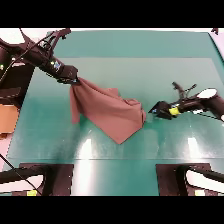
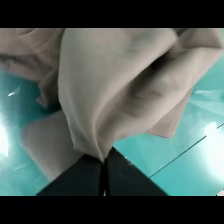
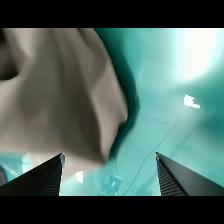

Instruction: Fold the shirts.

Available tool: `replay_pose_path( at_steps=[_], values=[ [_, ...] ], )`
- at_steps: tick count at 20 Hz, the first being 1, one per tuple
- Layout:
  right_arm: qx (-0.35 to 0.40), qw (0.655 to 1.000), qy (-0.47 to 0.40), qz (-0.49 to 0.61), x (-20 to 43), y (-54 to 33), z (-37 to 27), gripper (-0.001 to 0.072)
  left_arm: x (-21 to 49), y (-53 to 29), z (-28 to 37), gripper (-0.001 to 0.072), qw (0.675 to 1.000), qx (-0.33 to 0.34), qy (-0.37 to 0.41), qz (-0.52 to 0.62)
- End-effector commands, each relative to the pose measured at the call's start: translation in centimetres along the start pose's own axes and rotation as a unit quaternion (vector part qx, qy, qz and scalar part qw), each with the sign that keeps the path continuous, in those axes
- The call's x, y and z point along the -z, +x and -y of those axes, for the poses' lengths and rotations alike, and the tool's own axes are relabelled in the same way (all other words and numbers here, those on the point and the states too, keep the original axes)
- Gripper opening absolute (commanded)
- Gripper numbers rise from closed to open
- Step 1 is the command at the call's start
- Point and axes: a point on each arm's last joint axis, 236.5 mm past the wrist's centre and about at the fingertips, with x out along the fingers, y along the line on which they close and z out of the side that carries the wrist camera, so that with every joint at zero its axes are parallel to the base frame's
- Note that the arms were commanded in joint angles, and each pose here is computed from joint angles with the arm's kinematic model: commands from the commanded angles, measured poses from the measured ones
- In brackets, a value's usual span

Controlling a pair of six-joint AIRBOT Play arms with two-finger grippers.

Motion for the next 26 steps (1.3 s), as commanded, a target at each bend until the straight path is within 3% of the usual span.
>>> replay_pose_path(
  at_steps=[1,5,6,7,13,17,19,21,24,26],
  values=[
    [-0.015,0.999,0.011,-0.032,1.2,5.7,-1.2,0.061,0.6,0.0,-1.1,0.0019,1.0,-0.02,-0.008,-0.011],
    [-0.016,1.0,0.0,-0.024,1.3,8.3,-2.5,0.0538,0.6,0.0,-1.1,0.0019,1.0,-0.02,-0.008,-0.011],
    [-0.012,1.0,0.0,-0.017,1.0,8.5,-2.7,0.0437,0.6,0.0,-1.1,0.0019,1.0,-0.02,-0.008,-0.012],
    [-0.011,1.0,-0.006,-0.011,0.9,8.5,-3.0,0.0009,0.6,0.0,-1.1,0.0019,1.0,-0.02,-0.008,-0.013],
    [-0.055,0.992,-0.079,0.086,-2.0,1.2,-9.5,0.0018,-0.3,-0.8,-0.9,0.0018,1.0,-0.023,0.009,0.006],
    [-0.1,0.939,-0.168,0.284,-6.8,-14.7,-18.6,0.0017,-6.8,-8.5,2.5,0.0018,0.983,-0.033,0.085,0.161],
    [-0.104,0.894,-0.202,0.386,-7.7,-24.1,-22.0,0.0017,-11.1,-15.3,5.8,0.0017,0.947,-0.029,0.126,0.294],
    [-0.089,0.851,-0.234,0.462,-6.9,-32.6,-24.3,0.0018,-13.7,-21.2,11.0,0.0017,0.892,0.022,0.187,0.41],
    [-0.037,0.797,-0.277,0.536,-3.9,-41.9,-26.6,0.0018,-14.5,-27.5,16.1,0.0017,0.821,0.094,0.218,0.519],
    [0.005,0.774,-0.289,0.563,-1.9,-45.3,-27.1,0.0018,-13.9,-30.8,16.9,0.0017,0.792,0.081,0.227,0.561]
  ],
)
